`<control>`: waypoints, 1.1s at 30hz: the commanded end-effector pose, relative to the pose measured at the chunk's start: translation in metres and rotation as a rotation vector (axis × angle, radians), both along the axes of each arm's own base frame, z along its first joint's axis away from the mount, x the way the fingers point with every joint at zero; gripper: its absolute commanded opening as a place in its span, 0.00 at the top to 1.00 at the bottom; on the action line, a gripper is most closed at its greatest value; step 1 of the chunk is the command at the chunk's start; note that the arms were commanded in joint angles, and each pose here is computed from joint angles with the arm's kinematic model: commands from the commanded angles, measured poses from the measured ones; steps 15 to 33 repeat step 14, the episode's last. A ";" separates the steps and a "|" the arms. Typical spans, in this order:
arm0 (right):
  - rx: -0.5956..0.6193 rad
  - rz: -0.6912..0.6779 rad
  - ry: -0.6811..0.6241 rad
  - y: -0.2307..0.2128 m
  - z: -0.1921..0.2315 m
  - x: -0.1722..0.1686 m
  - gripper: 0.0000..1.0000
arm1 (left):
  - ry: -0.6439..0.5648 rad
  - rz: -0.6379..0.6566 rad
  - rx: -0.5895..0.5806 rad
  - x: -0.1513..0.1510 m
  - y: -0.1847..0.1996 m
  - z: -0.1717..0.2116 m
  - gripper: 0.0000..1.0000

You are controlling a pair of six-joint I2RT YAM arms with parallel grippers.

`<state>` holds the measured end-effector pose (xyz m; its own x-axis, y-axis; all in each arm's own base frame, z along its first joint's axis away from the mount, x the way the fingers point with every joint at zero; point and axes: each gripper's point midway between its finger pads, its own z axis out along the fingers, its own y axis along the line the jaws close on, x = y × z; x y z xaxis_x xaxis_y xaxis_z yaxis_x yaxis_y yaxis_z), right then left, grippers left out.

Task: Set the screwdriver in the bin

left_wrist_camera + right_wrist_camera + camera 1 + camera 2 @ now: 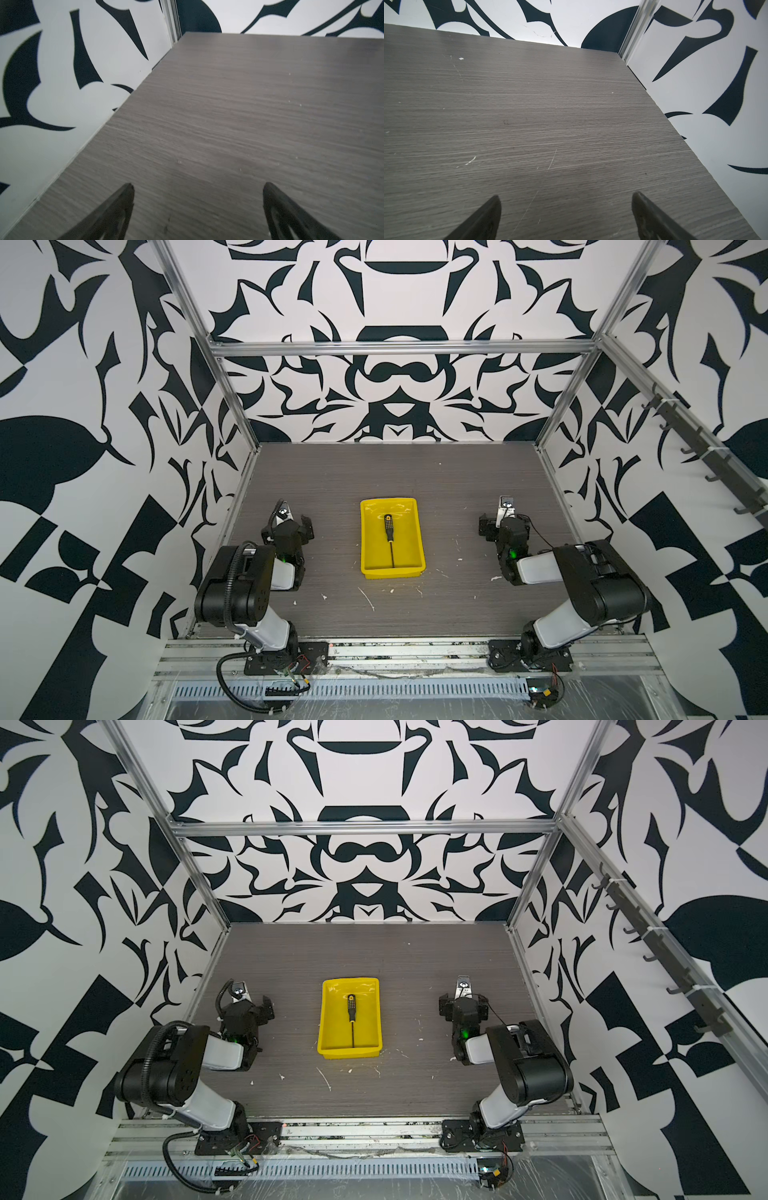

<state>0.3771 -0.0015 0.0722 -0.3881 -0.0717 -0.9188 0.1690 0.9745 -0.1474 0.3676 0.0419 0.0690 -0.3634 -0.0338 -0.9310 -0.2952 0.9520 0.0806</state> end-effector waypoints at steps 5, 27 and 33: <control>0.000 0.005 -0.045 0.002 0.012 0.005 0.00 | -0.072 -0.035 -0.048 0.020 -0.003 0.024 0.01; 0.019 0.008 -0.043 0.002 0.012 0.006 0.00 | -0.076 -0.034 -0.048 0.020 -0.003 0.025 0.01; 0.019 0.008 -0.043 0.002 0.012 0.006 0.00 | -0.076 -0.034 -0.048 0.020 -0.003 0.025 0.01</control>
